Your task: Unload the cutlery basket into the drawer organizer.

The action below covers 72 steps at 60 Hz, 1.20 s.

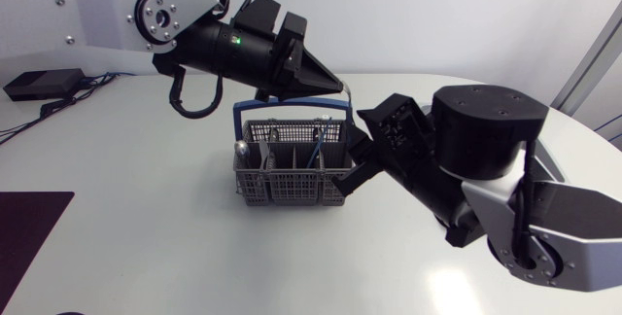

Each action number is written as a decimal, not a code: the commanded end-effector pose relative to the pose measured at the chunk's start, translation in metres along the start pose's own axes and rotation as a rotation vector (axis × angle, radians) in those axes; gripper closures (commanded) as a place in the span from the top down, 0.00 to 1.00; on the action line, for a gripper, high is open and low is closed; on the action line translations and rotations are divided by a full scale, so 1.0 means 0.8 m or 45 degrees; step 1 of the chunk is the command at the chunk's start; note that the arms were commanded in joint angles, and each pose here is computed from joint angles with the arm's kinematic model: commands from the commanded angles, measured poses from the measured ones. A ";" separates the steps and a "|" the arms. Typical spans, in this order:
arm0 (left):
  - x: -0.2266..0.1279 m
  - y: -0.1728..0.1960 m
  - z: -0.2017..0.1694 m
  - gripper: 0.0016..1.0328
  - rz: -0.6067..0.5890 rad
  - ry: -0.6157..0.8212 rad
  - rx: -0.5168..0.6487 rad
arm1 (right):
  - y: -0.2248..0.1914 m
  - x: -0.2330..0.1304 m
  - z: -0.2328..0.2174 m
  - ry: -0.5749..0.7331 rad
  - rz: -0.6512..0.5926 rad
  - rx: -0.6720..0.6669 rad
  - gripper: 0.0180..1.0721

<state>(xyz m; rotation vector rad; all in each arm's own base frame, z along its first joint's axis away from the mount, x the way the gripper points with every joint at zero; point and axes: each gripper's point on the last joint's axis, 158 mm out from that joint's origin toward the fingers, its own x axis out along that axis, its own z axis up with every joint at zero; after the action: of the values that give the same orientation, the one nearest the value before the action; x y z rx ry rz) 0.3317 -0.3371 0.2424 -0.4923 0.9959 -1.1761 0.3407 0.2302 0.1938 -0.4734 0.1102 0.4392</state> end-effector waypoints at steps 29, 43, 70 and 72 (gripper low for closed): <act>-0.002 -0.005 -0.004 0.07 -0.029 -0.005 -0.040 | -0.001 0.018 0.008 0.011 -0.020 -0.001 0.05; -0.002 -0.006 -0.001 0.09 -0.034 -0.015 -0.037 | 0.006 0.029 -0.006 0.064 0.004 0.001 0.05; -0.049 -0.017 0.053 0.96 -0.033 -0.223 0.071 | -0.005 0.012 -0.022 0.103 0.048 0.004 0.05; -0.055 -0.015 0.057 0.96 -0.028 -0.238 0.070 | -0.009 0.009 -0.025 0.107 0.046 0.010 0.05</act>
<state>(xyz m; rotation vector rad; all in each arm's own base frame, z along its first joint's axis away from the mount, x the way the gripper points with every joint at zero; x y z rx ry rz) 0.3557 -0.3259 0.2642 -0.5405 0.8717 -1.1633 0.3543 0.2274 0.1885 -0.4826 0.1671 0.4514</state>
